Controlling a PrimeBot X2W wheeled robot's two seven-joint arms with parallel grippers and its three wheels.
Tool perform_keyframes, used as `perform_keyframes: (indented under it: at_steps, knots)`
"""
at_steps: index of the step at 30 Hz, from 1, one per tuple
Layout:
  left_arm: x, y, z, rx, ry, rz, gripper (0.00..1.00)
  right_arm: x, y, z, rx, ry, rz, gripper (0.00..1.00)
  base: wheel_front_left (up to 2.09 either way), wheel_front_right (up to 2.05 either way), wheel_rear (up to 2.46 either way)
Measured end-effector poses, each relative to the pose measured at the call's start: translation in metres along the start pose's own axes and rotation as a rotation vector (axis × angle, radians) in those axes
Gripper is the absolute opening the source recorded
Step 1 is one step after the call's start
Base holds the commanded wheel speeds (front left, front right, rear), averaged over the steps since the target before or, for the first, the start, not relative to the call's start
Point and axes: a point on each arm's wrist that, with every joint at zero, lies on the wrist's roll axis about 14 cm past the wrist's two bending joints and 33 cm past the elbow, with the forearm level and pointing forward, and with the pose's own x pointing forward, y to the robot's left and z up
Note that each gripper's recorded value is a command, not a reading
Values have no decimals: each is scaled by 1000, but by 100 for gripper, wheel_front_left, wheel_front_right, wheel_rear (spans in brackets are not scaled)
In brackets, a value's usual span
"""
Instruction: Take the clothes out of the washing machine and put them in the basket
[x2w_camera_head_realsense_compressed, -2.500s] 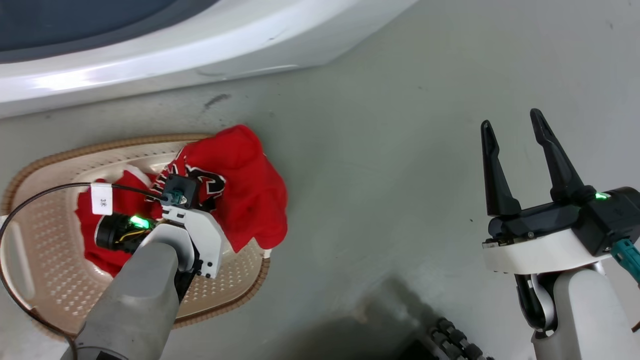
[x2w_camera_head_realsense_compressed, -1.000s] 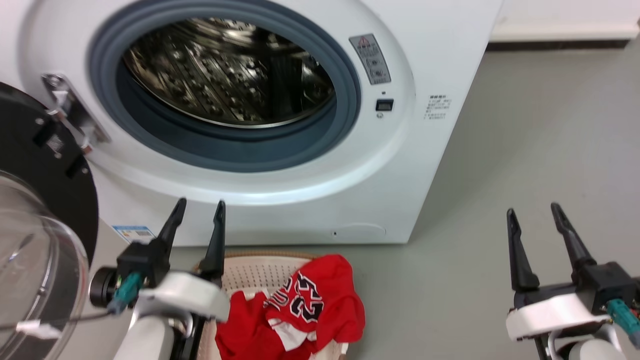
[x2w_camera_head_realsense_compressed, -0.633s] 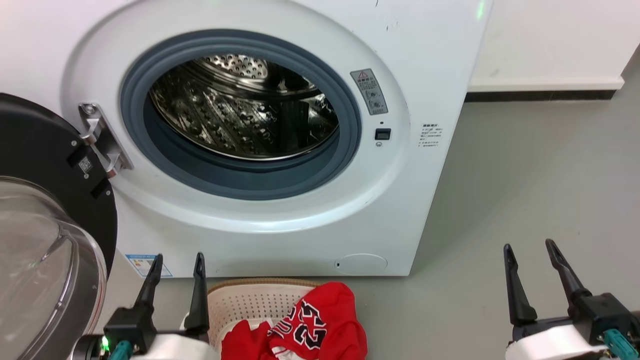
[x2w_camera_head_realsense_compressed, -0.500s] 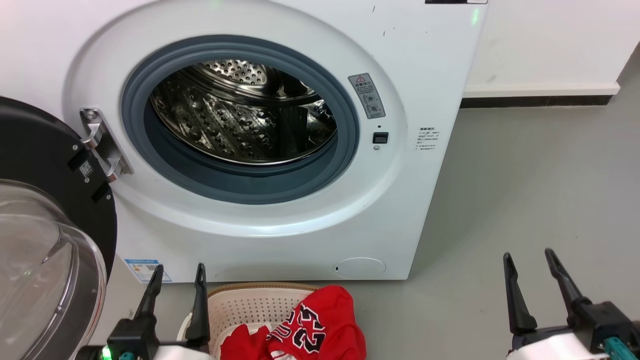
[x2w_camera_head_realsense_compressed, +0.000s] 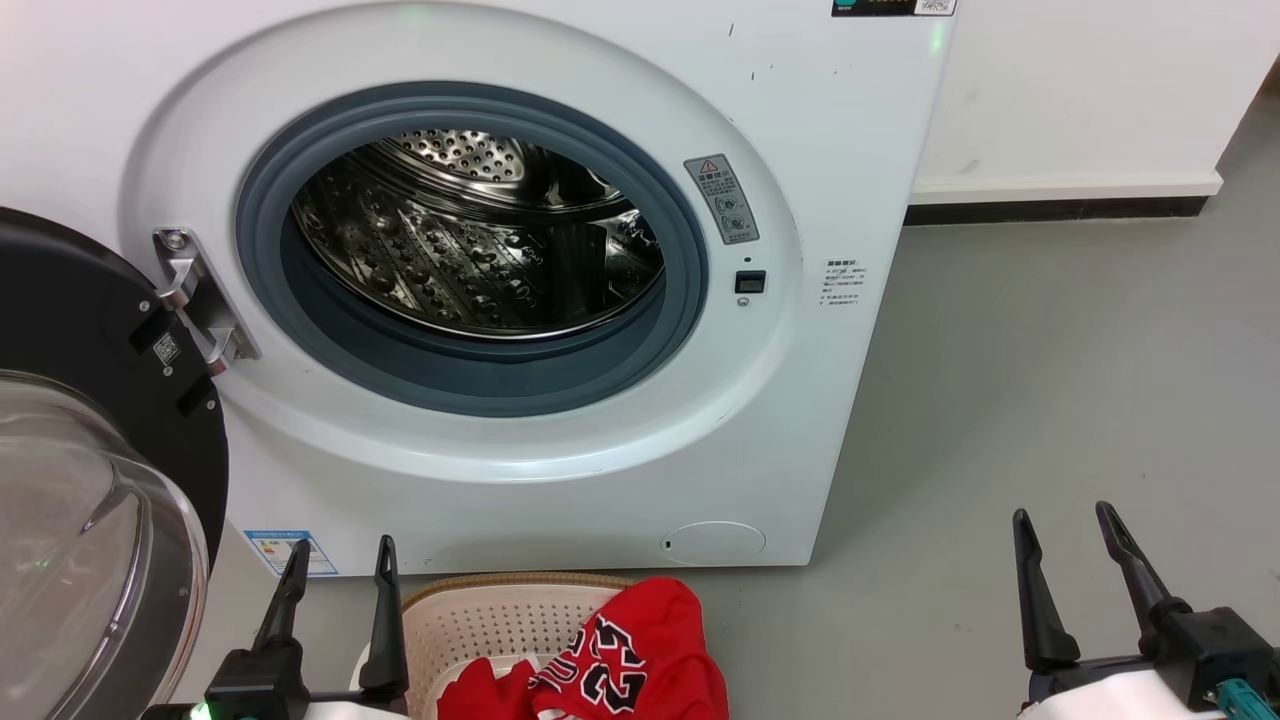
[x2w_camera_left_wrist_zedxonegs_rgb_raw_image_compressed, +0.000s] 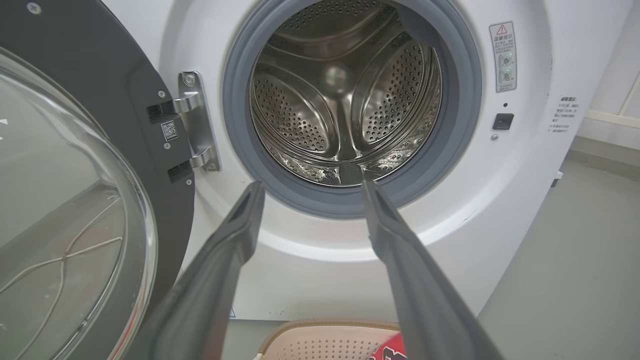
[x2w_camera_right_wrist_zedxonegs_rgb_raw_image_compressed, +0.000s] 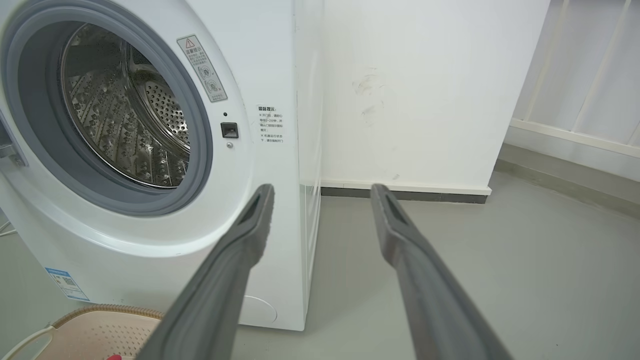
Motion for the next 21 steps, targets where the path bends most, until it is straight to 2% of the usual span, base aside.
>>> perform_keyframes:
  at_steps: [10,11,16,21]
  knots:
    - [0,4,-4,11,13,15,100,0,2,0,-1,1,6,100,0,0,0]
    - [0,4,-5,9,15,16,0,0,2,0,-2,1,6,0,0,0,0]
    - [-7,3,-23,3,78,18,0,-8,2,-18,11,61,1,0,0,0,0]
    - [-8,9,-33,-88,126,51,0,-8,0,-23,107,78,-24,0,0,0,0]
